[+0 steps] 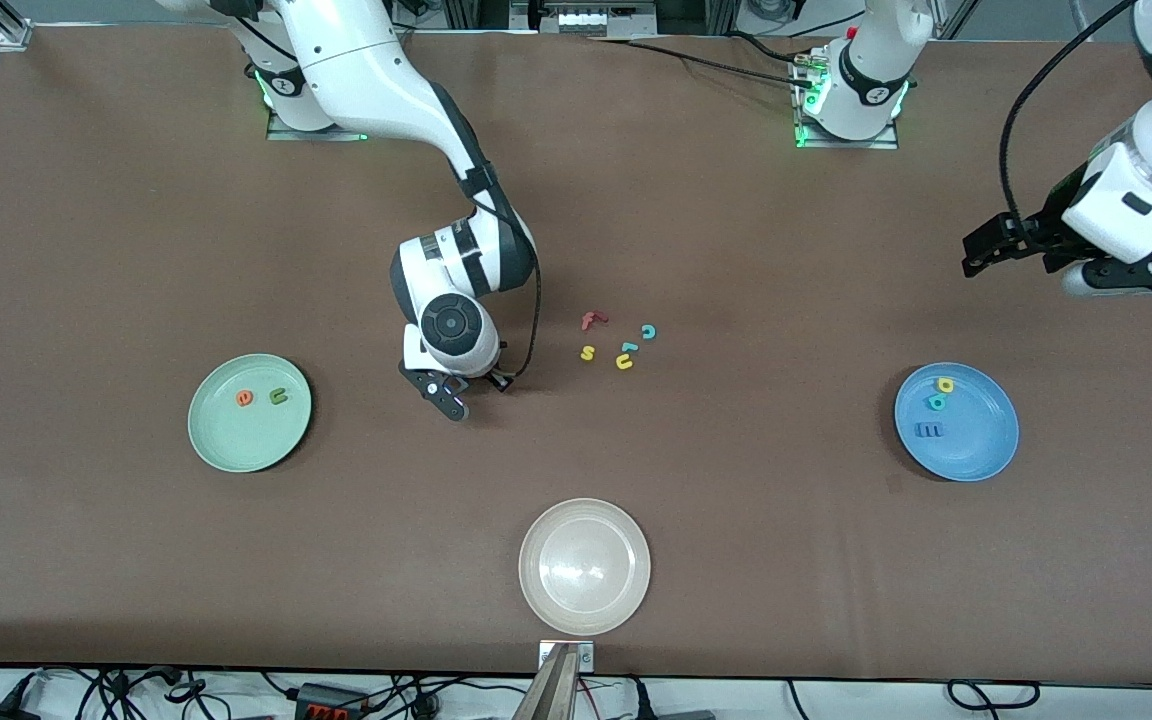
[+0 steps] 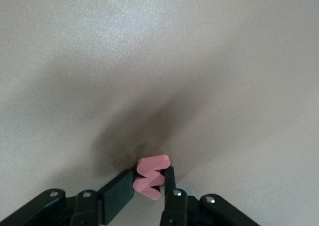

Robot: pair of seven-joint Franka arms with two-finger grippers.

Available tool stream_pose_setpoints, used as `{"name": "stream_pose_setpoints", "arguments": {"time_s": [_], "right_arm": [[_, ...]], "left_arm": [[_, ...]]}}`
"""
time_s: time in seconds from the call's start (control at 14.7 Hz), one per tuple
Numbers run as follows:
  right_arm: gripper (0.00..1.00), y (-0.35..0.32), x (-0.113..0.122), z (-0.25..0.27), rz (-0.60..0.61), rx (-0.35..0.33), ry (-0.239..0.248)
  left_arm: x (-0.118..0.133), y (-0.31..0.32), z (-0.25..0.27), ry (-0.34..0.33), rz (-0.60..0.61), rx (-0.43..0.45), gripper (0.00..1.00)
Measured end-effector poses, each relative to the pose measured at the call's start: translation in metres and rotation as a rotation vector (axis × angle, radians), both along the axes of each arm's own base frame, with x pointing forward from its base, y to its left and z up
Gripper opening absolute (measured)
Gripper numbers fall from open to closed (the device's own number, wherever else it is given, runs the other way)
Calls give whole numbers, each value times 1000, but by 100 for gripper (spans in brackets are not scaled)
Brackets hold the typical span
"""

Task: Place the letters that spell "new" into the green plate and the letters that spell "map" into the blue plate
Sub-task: 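Carry the pink w to the green plate and release it with the right gripper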

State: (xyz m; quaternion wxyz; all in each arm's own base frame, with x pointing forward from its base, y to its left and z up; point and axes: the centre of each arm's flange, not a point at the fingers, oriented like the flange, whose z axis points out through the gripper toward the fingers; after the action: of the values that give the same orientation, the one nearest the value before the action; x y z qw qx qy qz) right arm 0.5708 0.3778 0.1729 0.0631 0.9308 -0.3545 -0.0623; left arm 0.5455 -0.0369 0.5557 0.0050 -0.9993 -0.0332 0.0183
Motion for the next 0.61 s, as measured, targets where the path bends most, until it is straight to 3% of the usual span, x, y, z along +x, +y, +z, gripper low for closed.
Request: {"name": "stream_pose_setpoints", "arguments": {"time_s": [0.34, 0.61], "right_arm": [[31, -24, 18, 22, 43, -5, -16], [31, -128, 57, 67, 199, -54, 72]], "left_arm": [[2, 0, -1, -5, -3, 2, 100], [2, -2, 5, -10, -7, 2, 100]]}}
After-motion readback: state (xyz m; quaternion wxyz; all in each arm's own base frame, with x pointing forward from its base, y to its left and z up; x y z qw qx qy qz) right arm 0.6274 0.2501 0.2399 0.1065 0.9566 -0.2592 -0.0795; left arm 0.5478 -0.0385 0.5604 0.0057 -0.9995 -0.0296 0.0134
